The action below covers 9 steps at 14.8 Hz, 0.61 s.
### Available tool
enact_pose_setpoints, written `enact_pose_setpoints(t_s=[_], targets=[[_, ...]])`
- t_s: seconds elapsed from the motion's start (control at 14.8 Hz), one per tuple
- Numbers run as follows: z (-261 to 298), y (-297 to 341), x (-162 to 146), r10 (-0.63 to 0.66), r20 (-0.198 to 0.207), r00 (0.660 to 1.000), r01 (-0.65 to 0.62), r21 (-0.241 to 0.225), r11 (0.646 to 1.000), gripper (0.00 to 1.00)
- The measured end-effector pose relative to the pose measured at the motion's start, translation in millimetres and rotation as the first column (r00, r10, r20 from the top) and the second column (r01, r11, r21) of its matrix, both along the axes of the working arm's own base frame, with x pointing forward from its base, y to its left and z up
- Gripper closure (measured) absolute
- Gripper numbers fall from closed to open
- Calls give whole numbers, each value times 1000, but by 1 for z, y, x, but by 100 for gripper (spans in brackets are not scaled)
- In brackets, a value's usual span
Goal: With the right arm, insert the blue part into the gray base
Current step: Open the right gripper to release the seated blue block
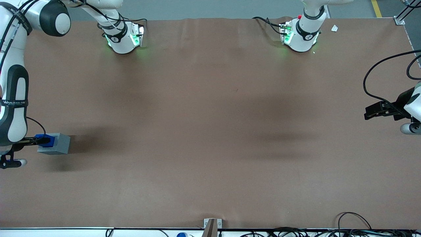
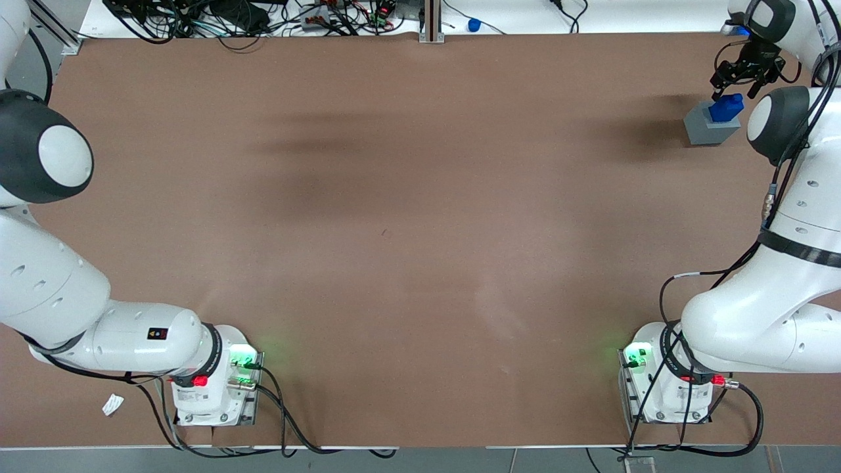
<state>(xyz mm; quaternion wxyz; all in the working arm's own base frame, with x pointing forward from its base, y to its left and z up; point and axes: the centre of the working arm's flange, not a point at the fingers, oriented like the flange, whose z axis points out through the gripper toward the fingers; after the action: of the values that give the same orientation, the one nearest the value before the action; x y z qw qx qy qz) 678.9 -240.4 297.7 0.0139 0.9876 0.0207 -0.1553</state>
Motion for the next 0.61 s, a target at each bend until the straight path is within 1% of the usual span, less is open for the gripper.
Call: enact_pose_setpoints(t_s=[0.2, 0.27, 0.34, 0.47, 0.54, 0.61], targets=[[26, 20, 4, 4, -36, 999, -4, 12, 1000, 0], [41, 28, 5, -10, -38, 999, 10, 8, 1000, 0], [59, 38, 8, -31, -27, 999, 31, -3, 1000, 0], [100, 65, 12, -57, 22, 998, 58, -24, 998, 0], [121, 78, 12, -59, 44, 997, 60, -27, 998, 0], [140, 89, 9, -59, 55, 997, 61, -23, 998, 0]])
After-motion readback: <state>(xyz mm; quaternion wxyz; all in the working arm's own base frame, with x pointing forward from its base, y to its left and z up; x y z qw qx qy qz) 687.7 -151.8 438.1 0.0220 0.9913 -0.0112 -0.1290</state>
